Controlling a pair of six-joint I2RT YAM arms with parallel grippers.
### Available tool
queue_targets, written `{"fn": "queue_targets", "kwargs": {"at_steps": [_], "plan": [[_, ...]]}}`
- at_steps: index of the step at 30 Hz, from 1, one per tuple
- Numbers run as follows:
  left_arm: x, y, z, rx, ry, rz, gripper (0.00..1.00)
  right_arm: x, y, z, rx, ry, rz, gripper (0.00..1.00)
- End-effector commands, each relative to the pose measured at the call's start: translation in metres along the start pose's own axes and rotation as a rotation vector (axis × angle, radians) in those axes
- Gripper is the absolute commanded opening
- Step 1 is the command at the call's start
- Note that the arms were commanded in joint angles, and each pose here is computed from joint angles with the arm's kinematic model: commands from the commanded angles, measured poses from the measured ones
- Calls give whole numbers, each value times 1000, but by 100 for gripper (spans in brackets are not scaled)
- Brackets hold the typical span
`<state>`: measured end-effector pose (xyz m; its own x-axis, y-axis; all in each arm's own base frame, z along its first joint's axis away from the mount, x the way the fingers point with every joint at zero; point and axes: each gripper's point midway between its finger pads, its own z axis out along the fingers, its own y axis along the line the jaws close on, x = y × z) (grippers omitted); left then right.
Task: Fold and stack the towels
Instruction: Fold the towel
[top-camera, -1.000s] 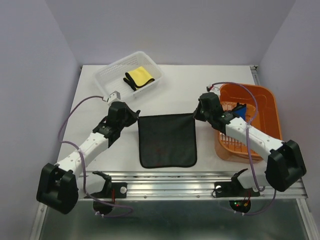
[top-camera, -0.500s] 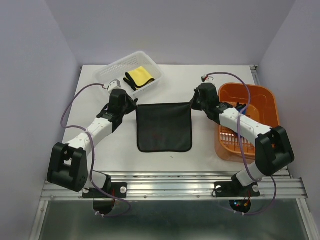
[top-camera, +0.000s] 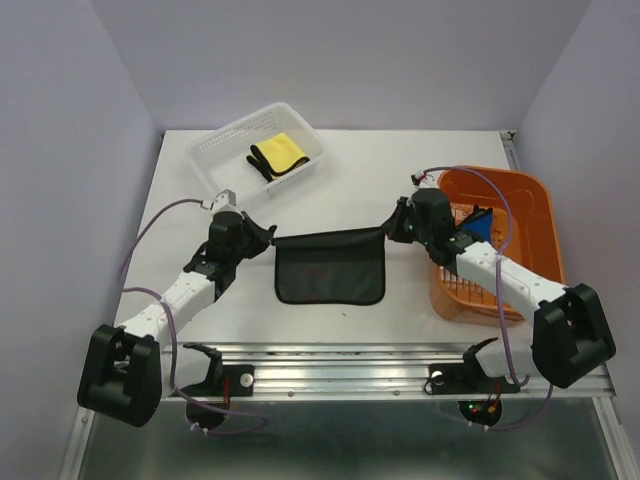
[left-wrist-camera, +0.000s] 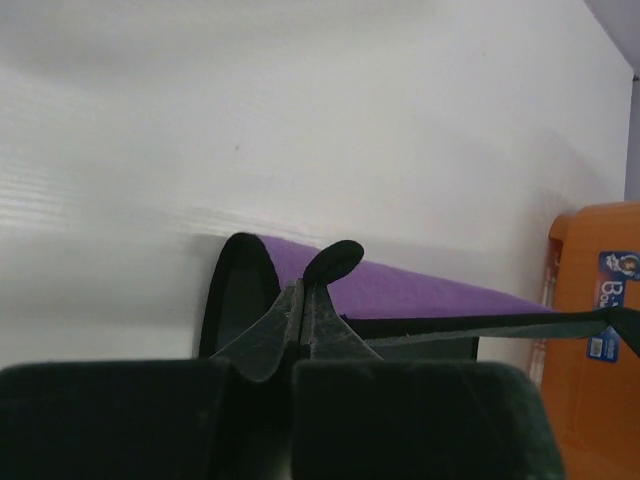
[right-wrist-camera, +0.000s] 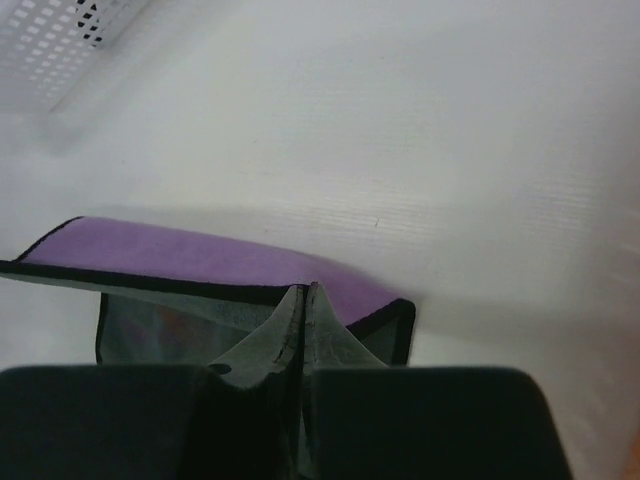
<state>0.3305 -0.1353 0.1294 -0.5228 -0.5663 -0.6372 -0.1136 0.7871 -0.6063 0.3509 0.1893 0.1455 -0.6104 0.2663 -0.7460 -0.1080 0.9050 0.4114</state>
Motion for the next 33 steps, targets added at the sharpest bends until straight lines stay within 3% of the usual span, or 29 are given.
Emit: {"fn": "queue_targets", "kwargs": {"at_steps": [1,14,33], "plan": [[17,5,-7,40,27,-28,0,16,5,-8,-62,7,14,1],[50,24,-35,40,61,-43,0,48,13,-35,-110,44,11,1],[83,57,-34,-70,109,-70,0,100,-4,-46,-81,151,-46,1]]}}
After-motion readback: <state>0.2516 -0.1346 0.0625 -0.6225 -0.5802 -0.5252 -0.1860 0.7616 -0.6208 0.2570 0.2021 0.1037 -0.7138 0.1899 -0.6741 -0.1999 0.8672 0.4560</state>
